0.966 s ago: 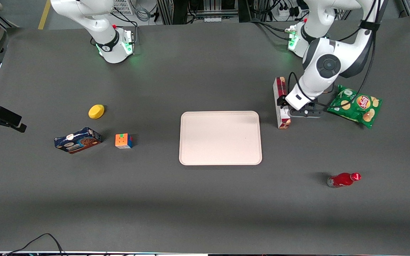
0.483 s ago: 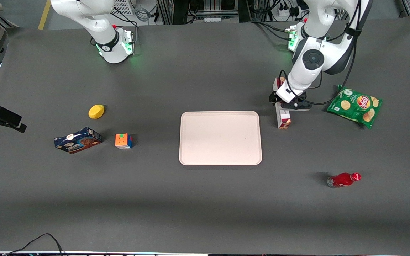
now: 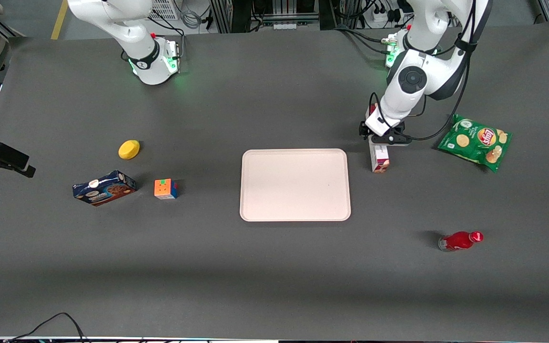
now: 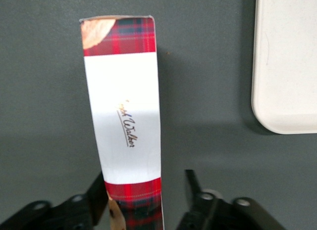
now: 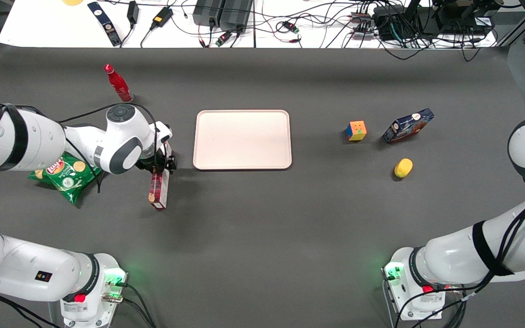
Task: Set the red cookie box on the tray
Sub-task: 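Lower the open left gripper around the cookie box and close it, then lift the cookie box and carry it over the white tray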
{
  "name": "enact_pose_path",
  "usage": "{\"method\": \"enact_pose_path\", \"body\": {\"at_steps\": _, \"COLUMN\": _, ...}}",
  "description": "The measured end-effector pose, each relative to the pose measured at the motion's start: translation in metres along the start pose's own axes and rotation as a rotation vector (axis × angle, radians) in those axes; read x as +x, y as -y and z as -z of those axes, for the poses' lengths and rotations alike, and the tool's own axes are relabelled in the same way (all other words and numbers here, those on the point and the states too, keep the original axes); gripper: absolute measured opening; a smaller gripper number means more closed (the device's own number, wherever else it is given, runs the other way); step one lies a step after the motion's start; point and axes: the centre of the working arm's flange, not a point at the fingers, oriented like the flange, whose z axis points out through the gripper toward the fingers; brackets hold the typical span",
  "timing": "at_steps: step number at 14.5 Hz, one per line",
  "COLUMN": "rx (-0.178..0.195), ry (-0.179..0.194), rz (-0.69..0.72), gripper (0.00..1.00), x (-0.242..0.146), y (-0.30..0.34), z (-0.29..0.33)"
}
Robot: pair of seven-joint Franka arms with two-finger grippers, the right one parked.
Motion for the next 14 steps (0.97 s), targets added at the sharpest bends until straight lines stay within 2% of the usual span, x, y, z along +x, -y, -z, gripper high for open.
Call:
{"method": "enact_pose_path", "body": {"at_steps": 4, "rx": 0.0, "ry": 0.002, "rz": 0.004, "gripper": 0.26, "x": 0.0, "y": 0.0, "z": -0.001}}
{"method": "enact_pose_path", "body": {"at_steps": 6, "rx": 0.0, "ry": 0.0, "rz": 0.004, "gripper": 0.23, "x": 0.001, "y": 0.0, "z": 0.0}}
{"method": "enact_pose_path", "body": {"at_steps": 7, "rx": -0.003, "ry": -0.005, "rz": 0.004, "gripper": 0.17, "x": 0.002, "y": -0.001, "z": 0.002}}
{"method": "enact_pose_path", "body": {"at_steps": 9, "rx": -0.007, "ry": -0.012, "rz": 0.009, "gripper": 0.17, "x": 0.012, "y": -0.003, "z": 0.01}}
{"method": "enact_pose_path", "body": {"at_steps": 12, "rx": 0.014, "ry": 0.046, "rz": 0.004, "gripper": 0.17, "x": 0.05, "y": -0.005, "z": 0.053}}
{"method": "enact_pose_path", "body": {"at_steps": 14, "rx": 0.014, "ry": 0.063, "rz": -0.012, "gripper": 0.17, "x": 0.084, "y": -0.007, "z": 0.107}}
